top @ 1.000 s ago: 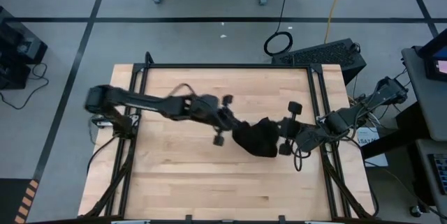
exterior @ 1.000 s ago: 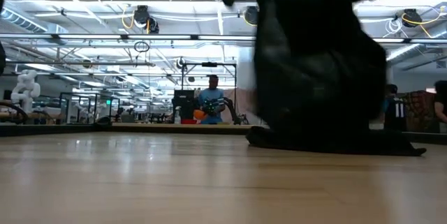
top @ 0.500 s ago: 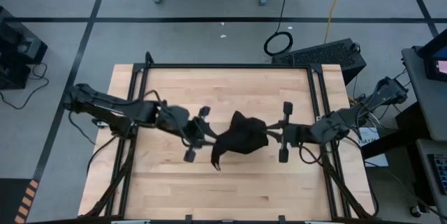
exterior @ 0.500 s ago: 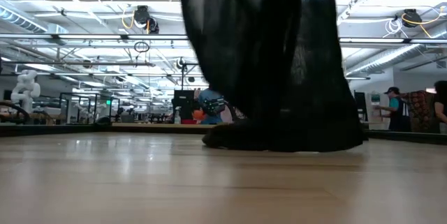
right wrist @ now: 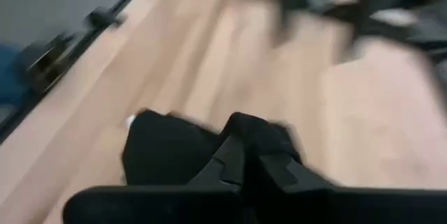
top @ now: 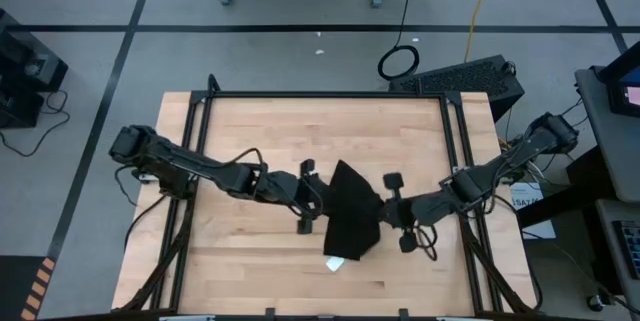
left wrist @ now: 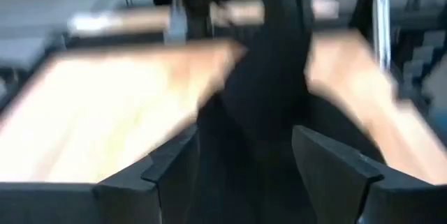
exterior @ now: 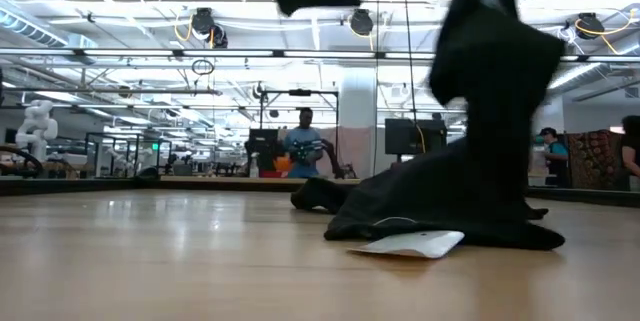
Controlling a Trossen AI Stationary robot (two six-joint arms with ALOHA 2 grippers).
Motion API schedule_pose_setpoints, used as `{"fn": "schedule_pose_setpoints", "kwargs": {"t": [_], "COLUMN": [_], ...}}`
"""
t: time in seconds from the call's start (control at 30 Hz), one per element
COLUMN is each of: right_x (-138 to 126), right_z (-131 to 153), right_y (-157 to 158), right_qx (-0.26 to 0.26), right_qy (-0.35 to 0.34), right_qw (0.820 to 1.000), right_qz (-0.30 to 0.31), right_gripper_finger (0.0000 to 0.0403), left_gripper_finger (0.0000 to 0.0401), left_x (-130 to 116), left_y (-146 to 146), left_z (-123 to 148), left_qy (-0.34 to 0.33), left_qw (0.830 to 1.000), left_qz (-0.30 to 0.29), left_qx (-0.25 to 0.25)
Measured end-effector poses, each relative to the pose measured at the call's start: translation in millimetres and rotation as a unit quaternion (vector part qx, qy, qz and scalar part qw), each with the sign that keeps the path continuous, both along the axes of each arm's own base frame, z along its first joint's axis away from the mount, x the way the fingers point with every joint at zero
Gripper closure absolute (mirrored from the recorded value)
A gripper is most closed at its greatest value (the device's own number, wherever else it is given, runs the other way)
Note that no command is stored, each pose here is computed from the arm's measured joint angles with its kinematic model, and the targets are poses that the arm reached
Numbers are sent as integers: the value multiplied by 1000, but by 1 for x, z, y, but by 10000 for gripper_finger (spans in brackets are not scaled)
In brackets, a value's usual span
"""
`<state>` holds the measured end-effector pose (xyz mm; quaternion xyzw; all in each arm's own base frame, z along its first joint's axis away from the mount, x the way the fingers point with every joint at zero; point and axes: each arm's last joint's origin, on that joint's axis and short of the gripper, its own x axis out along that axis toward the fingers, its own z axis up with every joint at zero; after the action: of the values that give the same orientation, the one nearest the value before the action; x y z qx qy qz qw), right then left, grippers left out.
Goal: Roll towel
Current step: Roll the black microfiber towel
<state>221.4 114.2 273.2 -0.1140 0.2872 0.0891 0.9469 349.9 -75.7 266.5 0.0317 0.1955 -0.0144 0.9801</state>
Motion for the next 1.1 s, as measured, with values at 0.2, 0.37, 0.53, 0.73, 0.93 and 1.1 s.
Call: {"fn": "schedule_pose_setpoints", "kwargs": {"t": [0.2, 0.37, 0.53, 0.73, 0.93, 1.1], "right_x": [2, 0, 0, 1, 4, 8], "right_z": [-20, -27, -28, -27, -23, -18], "right_y": [3, 2, 2, -1, -2, 0], "right_qx": [16, 16, 11, -39, -75, -92], "right_qy": [81, 113, 115, 92, 62, 26], "right_qw": [997, 993, 993, 994, 994, 995], "right_qz": [-8, -25, -25, -46, -46, -31], "right_gripper_finger": [403, 403, 403, 403, 403, 403], "left_gripper_finger": [166, 166, 166, 166, 166, 166], "left_x": [29, 48, 63, 71, 72, 76], "left_y": [1, 8, 12, 11, 10, 12], "left_z": [-25, -66, -98, -122, -132, -126], "left_qy": [-58, -34, -45, -33, -28, -76], "left_qw": [997, 998, 993, 984, 982, 979], "left_qz": [-46, -36, -32, -43, -26, -29], "left_qx": [-12, -46, -108, -172, -184, -189]}}
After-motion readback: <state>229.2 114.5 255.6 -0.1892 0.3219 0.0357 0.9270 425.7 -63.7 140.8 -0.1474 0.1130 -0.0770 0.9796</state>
